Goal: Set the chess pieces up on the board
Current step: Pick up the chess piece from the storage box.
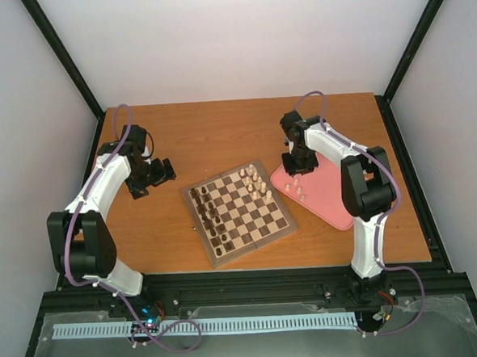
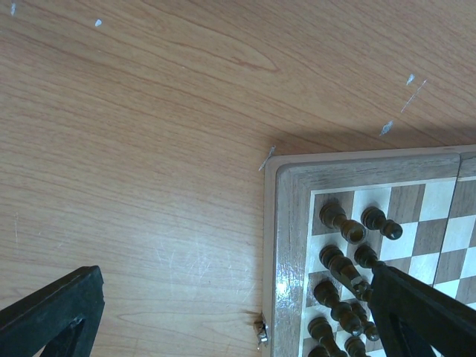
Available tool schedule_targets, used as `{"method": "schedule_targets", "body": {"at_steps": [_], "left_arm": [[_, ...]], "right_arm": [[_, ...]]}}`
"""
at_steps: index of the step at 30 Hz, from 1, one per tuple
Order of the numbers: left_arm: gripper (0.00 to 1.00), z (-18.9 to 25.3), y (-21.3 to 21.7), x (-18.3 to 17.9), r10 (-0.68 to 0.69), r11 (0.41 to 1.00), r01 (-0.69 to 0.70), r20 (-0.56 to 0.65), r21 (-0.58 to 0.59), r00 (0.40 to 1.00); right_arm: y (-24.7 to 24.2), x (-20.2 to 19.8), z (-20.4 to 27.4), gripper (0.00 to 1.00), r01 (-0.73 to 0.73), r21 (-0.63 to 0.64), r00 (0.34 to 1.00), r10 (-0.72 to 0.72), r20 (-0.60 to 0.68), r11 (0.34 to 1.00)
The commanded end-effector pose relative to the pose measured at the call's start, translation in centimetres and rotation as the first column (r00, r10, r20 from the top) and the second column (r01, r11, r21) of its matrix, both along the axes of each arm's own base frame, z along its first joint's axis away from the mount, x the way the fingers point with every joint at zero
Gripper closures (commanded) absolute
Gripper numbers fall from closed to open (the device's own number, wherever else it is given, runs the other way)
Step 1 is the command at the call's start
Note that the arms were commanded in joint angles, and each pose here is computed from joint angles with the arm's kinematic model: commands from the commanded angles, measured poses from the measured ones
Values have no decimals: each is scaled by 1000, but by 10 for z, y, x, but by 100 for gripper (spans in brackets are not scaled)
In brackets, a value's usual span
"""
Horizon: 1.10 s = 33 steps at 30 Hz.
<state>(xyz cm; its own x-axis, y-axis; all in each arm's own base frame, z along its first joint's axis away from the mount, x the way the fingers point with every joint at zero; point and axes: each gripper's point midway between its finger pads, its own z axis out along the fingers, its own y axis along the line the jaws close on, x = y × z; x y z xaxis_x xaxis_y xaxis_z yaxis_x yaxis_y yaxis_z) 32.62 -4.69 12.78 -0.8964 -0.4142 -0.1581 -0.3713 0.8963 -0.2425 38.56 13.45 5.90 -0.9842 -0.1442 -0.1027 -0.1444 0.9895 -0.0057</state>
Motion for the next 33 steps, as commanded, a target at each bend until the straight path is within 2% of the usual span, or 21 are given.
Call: {"method": "schedule_targets", "body": {"at_steps": [1,12,19,25,30,33], "left_arm": [[0,8,-2,9,8,1000,-8,21,-1,1000],[0,8,-2,8,11,1000,-11,16,0,1000],[0,5,-1,6,10,1000,-10,9,2,1000],[0,3,-1,6,6,1000,-6,4,2,1000],[0,3,-3,5,8,1000,-8,5,-9,1000],[0,4,-2,5,3,1000,-3,7,-5,1000]], "right_arm": [[1,-4,-12,67,-13,18,1000,13,-18,1000],[-3,-8,-28,68,-1,29,999,2,-53,1000],[-2,-10,-37,74,0,40,997,3,-80,999],[-2,-9,-35,82,-2,36,997,5,-73,999],[-5,-8,-31,94,1,24,998,0,-66,1000],[-8,-1,-17,97,3,5,1000,-3,-25,1000]]}}
